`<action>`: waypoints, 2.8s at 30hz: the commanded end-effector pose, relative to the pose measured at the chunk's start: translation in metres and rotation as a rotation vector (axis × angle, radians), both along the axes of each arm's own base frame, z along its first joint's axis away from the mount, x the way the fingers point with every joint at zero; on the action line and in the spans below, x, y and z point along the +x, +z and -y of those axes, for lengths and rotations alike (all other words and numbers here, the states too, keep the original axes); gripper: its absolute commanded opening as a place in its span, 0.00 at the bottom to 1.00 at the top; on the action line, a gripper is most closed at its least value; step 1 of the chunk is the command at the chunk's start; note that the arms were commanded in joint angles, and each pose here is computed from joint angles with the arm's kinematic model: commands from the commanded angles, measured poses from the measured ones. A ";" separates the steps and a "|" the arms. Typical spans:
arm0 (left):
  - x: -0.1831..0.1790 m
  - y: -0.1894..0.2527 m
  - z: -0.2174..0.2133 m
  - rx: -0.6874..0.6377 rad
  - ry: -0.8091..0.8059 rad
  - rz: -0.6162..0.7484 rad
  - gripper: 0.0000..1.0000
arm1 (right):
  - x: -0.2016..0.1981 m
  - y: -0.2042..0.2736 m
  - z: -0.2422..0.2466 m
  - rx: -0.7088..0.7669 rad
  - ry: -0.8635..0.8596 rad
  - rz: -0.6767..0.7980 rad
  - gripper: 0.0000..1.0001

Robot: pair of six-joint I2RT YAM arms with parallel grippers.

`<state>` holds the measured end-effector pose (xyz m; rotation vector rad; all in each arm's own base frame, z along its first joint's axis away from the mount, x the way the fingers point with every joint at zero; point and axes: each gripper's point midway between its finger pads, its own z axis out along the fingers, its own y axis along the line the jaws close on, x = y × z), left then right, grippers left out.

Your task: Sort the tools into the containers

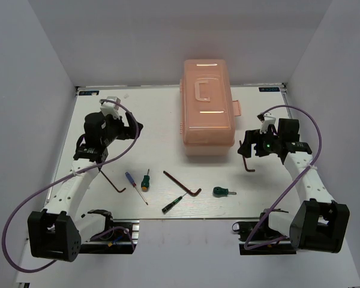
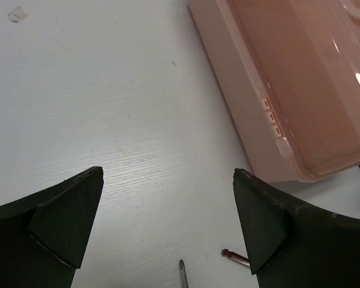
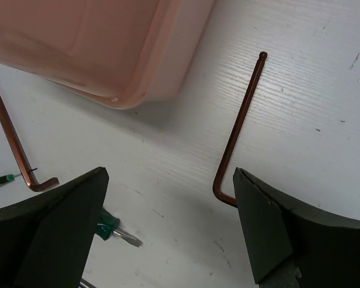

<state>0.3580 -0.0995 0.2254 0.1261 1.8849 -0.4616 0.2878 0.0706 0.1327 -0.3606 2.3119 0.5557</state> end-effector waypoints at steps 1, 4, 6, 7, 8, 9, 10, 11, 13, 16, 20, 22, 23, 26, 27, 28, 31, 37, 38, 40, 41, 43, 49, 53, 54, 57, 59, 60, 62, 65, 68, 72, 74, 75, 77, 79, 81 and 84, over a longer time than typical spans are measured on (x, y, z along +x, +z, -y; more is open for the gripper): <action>-0.006 0.019 0.015 -0.048 -0.083 0.036 1.00 | 0.010 0.015 -0.003 0.025 -0.002 0.065 0.91; -0.008 0.019 0.015 -0.049 -0.083 0.037 1.00 | 0.011 0.014 0.000 0.011 -0.019 0.064 0.91; -0.008 0.019 0.015 -0.049 -0.083 0.037 1.00 | 0.009 0.012 0.000 0.008 -0.006 0.060 0.91; -0.008 0.019 0.015 -0.058 -0.080 0.033 1.00 | 0.010 0.015 -0.001 0.010 0.000 0.066 0.91; -0.009 0.019 0.017 -0.060 -0.089 0.032 1.00 | 0.007 0.014 -0.003 0.019 0.014 0.062 0.91; -0.009 0.019 0.017 -0.060 -0.089 0.032 1.00 | 0.006 0.015 -0.006 0.030 0.036 0.061 0.91; -0.010 0.019 0.018 -0.063 -0.098 0.032 1.00 | 0.005 0.016 -0.007 0.036 0.041 0.063 0.91; -0.009 0.016 0.018 -0.062 -0.098 0.023 1.00 | 0.004 0.017 -0.009 0.042 0.050 0.060 0.91; -0.010 0.016 0.021 -0.068 -0.117 0.022 1.00 | 0.002 0.021 -0.012 0.056 0.082 0.069 0.91; -0.012 0.017 0.030 -0.091 -0.167 0.030 0.96 | -0.016 0.030 -0.032 0.096 0.296 0.112 0.83; -0.013 0.007 0.049 -0.125 -0.272 -0.010 0.14 | 0.008 0.082 -0.038 0.055 0.314 0.142 0.00; -0.008 0.000 0.058 -0.141 -0.323 -0.047 0.00 | 0.024 0.107 -0.052 -0.007 0.347 0.201 0.00; -0.006 -0.003 0.061 -0.146 -0.338 -0.061 0.00 | 0.032 0.114 -0.049 -0.028 0.331 0.224 0.00; -0.001 -0.008 0.069 -0.182 -0.379 -0.101 0.07 | 0.057 0.138 -0.070 -0.067 0.345 0.264 0.32; -0.001 -0.010 0.074 -0.185 -0.398 -0.105 0.25 | 0.062 0.143 -0.077 -0.064 0.339 0.263 0.40; -0.001 -0.009 0.076 -0.190 -0.414 -0.107 0.36 | 0.073 0.153 -0.086 -0.057 0.333 0.270 0.47; -0.002 -0.006 0.084 -0.220 -0.466 -0.087 0.66 | 0.103 0.175 -0.108 -0.029 0.269 0.291 0.62; 0.001 0.008 0.099 -0.308 -0.557 -0.045 0.74 | 0.179 0.169 -0.173 0.055 0.104 0.238 0.63; 0.001 0.006 0.101 -0.330 -0.572 -0.060 0.74 | 0.191 0.172 -0.181 0.069 0.097 0.246 0.63; 0.004 0.010 0.107 -0.348 -0.592 -0.036 0.74 | 0.203 0.175 -0.193 0.117 0.049 0.239 0.62; 0.004 0.011 0.109 -0.358 -0.607 -0.033 0.73 | 0.206 0.169 -0.198 0.115 0.041 0.238 0.62; 0.011 0.007 0.111 -0.383 -0.603 -0.034 0.69 | 0.213 0.169 -0.205 0.147 0.004 0.249 0.60; 0.018 -0.003 0.125 -0.427 -0.647 -0.059 0.65 | 0.227 0.134 -0.195 0.131 -0.142 0.144 0.58; 0.026 -0.003 0.137 -0.431 -0.672 -0.057 0.65 | 0.218 0.108 -0.200 0.172 -0.157 0.020 0.57; 0.029 -0.001 0.139 -0.439 -0.683 -0.055 0.65 | 0.214 0.105 -0.203 0.188 -0.141 -0.008 0.57; 0.034 0.006 0.148 -0.450 -0.704 -0.045 0.65 | 0.206 0.090 -0.211 0.228 -0.127 -0.091 0.55; 0.040 0.009 0.154 -0.449 -0.717 -0.038 0.65 | 0.203 0.086 -0.215 0.244 -0.114 -0.112 0.52; 0.040 0.009 0.159 -0.449 -0.726 -0.039 0.65 | 0.203 0.087 -0.215 0.244 -0.114 -0.114 0.52; 0.045 0.009 0.164 -0.449 -0.734 -0.044 0.65 | 0.203 0.089 -0.215 0.250 -0.113 -0.111 0.51; 0.052 0.004 0.176 -0.452 -0.748 -0.074 0.65 | 0.203 0.096 -0.215 0.263 -0.110 -0.102 0.46; 0.055 0.004 0.189 -0.453 -0.779 -0.086 0.65 | 0.200 0.101 -0.217 0.291 -0.099 -0.110 0.35; 0.056 -0.001 0.205 -0.435 -0.799 -0.112 0.65 | 0.199 0.114 -0.217 0.331 -0.081 -0.106 0.21; 0.058 0.004 0.209 -0.419 -0.800 -0.092 0.65 | 0.197 0.127 -0.217 0.350 -0.070 -0.091 0.19; 0.061 0.004 0.207 -0.399 -0.775 -0.082 0.65 | 0.197 0.131 -0.215 0.360 -0.071 -0.088 0.19; 0.068 0.022 0.206 -0.377 -0.762 -0.034 0.65 | 0.197 0.137 -0.214 0.378 -0.066 -0.087 0.18; 0.072 0.035 0.209 -0.349 -0.750 -0.005 0.66 | 0.196 0.144 -0.215 0.397 -0.059 -0.083 0.18; 0.076 0.044 0.206 -0.331 -0.729 0.027 0.66 | 0.196 0.145 -0.213 0.409 -0.060 -0.092 0.18; 0.083 0.062 0.202 -0.317 -0.684 0.070 0.68 | 0.196 0.151 -0.212 0.425 -0.056 -0.088 0.18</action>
